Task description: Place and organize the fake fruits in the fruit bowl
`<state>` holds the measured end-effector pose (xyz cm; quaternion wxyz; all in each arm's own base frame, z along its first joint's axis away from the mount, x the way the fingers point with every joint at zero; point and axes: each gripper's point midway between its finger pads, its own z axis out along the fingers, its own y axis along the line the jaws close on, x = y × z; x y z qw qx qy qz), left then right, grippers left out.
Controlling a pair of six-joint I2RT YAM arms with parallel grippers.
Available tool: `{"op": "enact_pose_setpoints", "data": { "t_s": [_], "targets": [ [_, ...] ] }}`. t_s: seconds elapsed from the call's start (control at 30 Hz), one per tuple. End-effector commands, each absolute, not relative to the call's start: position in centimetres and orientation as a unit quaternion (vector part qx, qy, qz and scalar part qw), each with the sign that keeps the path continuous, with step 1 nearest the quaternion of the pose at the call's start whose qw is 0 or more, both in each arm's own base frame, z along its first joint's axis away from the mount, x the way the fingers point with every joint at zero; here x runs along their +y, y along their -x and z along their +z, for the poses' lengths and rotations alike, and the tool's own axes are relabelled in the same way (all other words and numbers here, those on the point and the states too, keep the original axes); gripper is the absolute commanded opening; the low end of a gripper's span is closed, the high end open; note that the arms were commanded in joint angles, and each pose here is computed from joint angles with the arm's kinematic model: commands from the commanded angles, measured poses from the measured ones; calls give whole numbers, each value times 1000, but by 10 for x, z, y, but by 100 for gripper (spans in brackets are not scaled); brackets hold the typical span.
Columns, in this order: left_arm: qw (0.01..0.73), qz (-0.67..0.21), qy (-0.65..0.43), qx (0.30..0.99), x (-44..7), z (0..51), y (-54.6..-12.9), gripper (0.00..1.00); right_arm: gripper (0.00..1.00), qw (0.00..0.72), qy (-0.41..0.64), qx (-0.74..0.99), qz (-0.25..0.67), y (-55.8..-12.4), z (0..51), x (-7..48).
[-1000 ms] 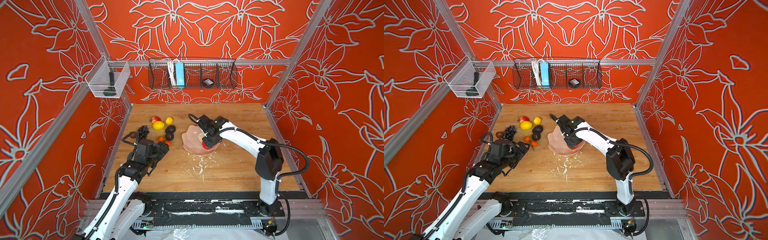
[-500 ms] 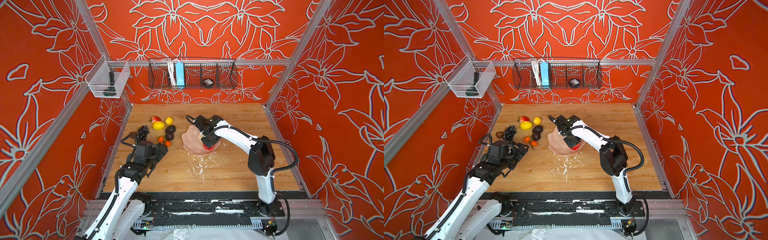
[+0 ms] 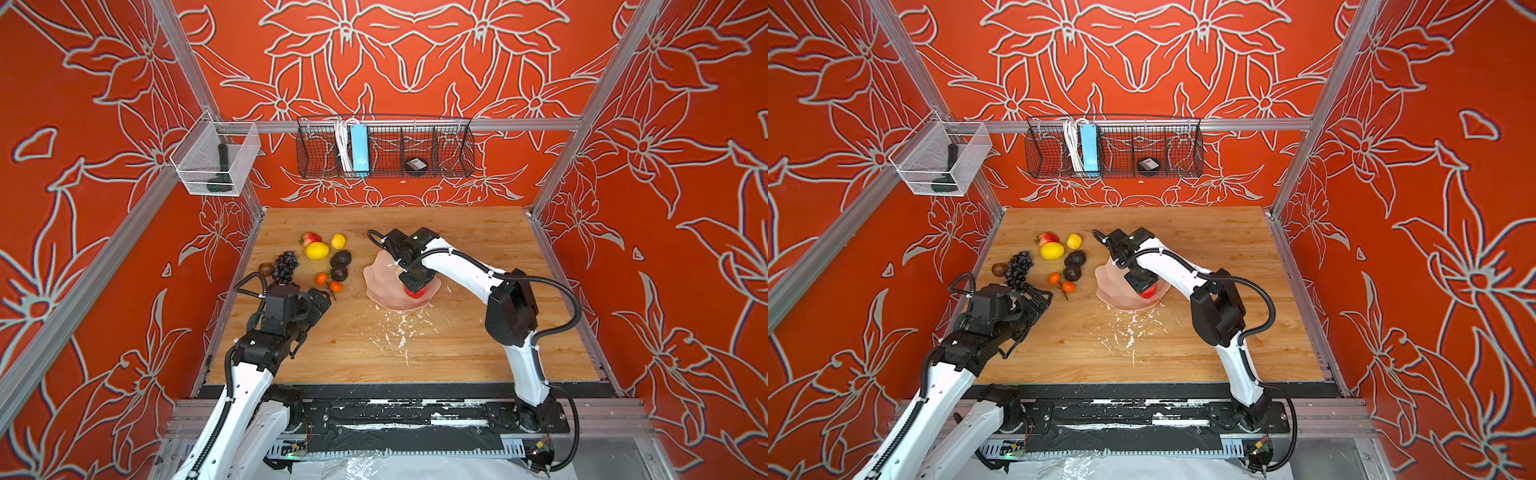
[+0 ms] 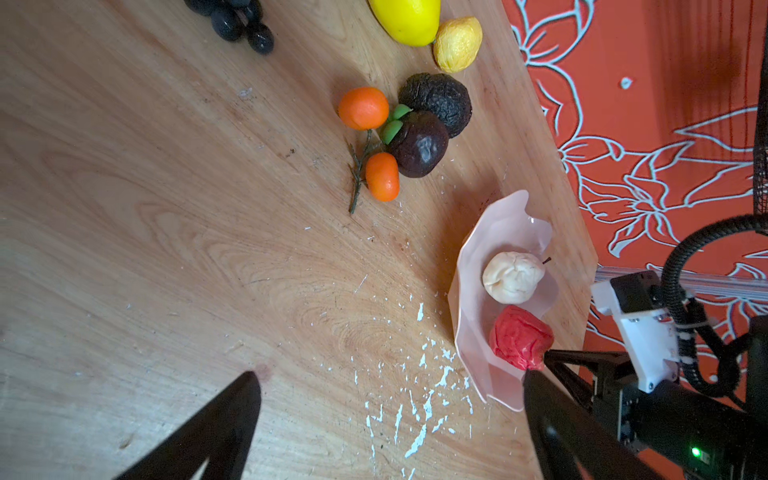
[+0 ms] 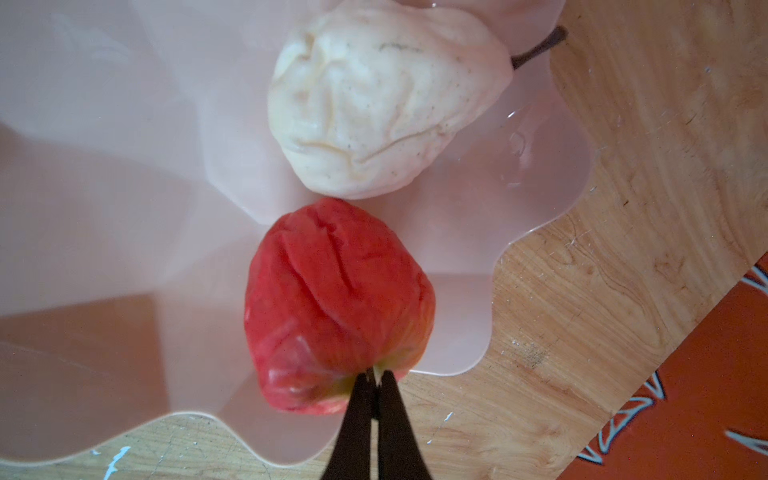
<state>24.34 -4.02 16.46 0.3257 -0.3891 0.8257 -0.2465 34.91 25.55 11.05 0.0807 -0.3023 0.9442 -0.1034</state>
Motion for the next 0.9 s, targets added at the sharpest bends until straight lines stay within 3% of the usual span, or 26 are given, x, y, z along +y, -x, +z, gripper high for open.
{"op": "enact_pose_setpoints", "data": {
  "t_s": [0.0,0.3,0.4,0.5,0.87],
  "targets": [
    [326,-238,389,828,-37,161,-241,98,0,69,313,939,-129,-352,108,249],
    [326,-236,390,828,-36,159,-241,98,0,69,315,936,-139,-359,104,251],
    [325,-235,391,828,-35,158,-241,98,12,76,313,936,-144,-362,106,250],
    [325,-236,391,828,-36,158,-241,98,18,80,312,936,-145,-364,106,250],
    [324,-236,389,830,-36,157,-241,98,22,86,311,936,-145,-368,107,253]
  ]
}}
